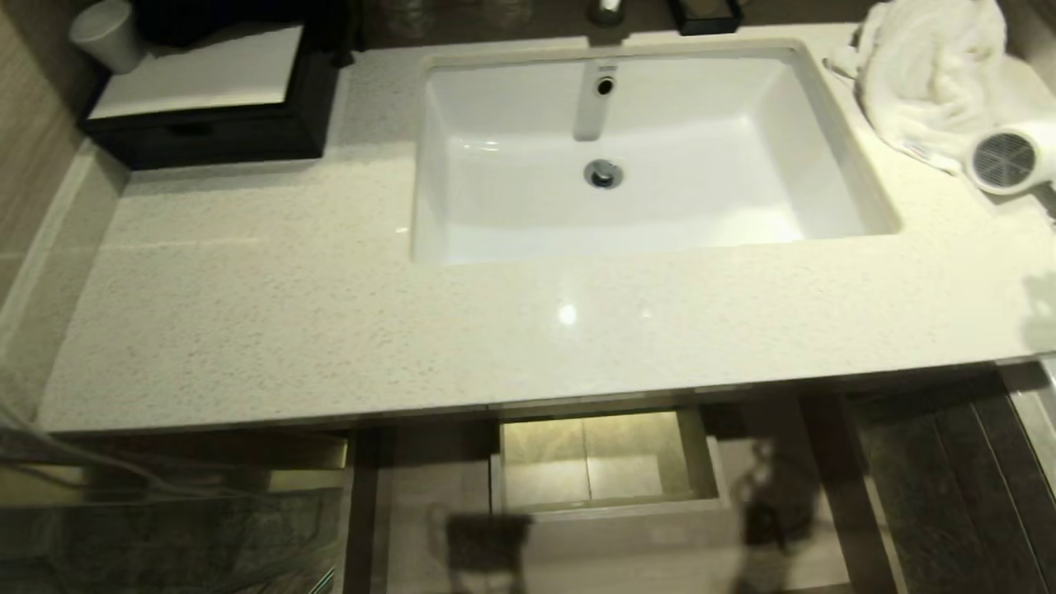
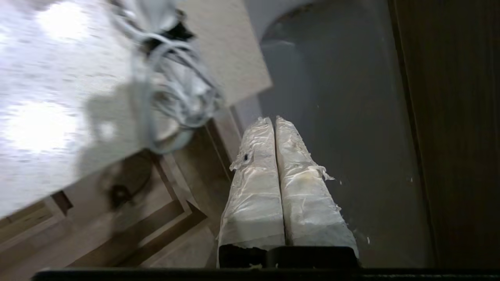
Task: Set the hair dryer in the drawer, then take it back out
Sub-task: Pick up the hairdryer
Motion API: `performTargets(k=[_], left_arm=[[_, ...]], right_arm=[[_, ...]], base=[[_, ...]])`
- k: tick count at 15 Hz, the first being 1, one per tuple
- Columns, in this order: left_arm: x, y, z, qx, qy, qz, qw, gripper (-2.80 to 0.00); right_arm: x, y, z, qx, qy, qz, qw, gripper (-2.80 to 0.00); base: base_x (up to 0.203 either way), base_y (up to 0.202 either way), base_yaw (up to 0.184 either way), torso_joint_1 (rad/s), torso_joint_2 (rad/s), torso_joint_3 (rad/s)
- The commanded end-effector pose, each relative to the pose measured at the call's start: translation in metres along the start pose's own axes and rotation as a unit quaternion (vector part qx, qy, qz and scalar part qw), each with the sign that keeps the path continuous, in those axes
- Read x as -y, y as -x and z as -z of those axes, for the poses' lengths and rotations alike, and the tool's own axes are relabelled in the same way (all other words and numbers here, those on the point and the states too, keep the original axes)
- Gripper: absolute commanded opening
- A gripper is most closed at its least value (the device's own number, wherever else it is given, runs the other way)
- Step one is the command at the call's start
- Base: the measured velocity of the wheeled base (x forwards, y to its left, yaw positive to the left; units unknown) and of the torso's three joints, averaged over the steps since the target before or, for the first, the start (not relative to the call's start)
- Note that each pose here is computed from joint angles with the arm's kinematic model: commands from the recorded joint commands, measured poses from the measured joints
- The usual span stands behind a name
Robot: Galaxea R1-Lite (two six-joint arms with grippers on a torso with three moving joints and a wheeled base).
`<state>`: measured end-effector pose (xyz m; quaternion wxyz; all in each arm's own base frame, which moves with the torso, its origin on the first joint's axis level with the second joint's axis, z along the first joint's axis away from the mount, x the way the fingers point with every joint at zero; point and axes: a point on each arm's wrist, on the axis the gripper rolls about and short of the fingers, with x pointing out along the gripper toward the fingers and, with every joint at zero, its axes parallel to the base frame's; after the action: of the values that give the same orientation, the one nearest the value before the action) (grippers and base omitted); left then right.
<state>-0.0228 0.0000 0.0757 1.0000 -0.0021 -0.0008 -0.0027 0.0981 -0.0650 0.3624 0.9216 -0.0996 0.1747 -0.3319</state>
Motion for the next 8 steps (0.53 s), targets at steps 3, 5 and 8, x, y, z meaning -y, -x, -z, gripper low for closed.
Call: performTargets(k=[3, 5, 8], left_arm=[[0.0, -0.0001, 0.0004, -0.001, 0.0, 0.0, 1.0, -2.8], [0.0, 0.0, 0.0, 0.0, 0.0, 0.0, 1.0, -2.8], [0.0, -0.0001, 0.0004, -0.001, 0.0, 0.0, 1.0, -2.8]], right_arm=[[-0.0001, 0.0032, 0.0006, 0.002, 0.001, 0.0, 1.0, -2.8], [-0.0011, 0.003, -0.0014, 0.01, 0.002, -0.004, 1.0, -2.8], [-0.0024, 0.0024, -0.0026, 0.011, 0.004, -0.011, 1.0, -2.8]], base=[[-0.001, 0.007, -0.171, -0.002, 0.0, 0.004], [0.003, 0.004, -0.112, 0.001, 0.0, 0.004], [0.0, 0.0, 0.0, 0.0, 0.0, 0.0]])
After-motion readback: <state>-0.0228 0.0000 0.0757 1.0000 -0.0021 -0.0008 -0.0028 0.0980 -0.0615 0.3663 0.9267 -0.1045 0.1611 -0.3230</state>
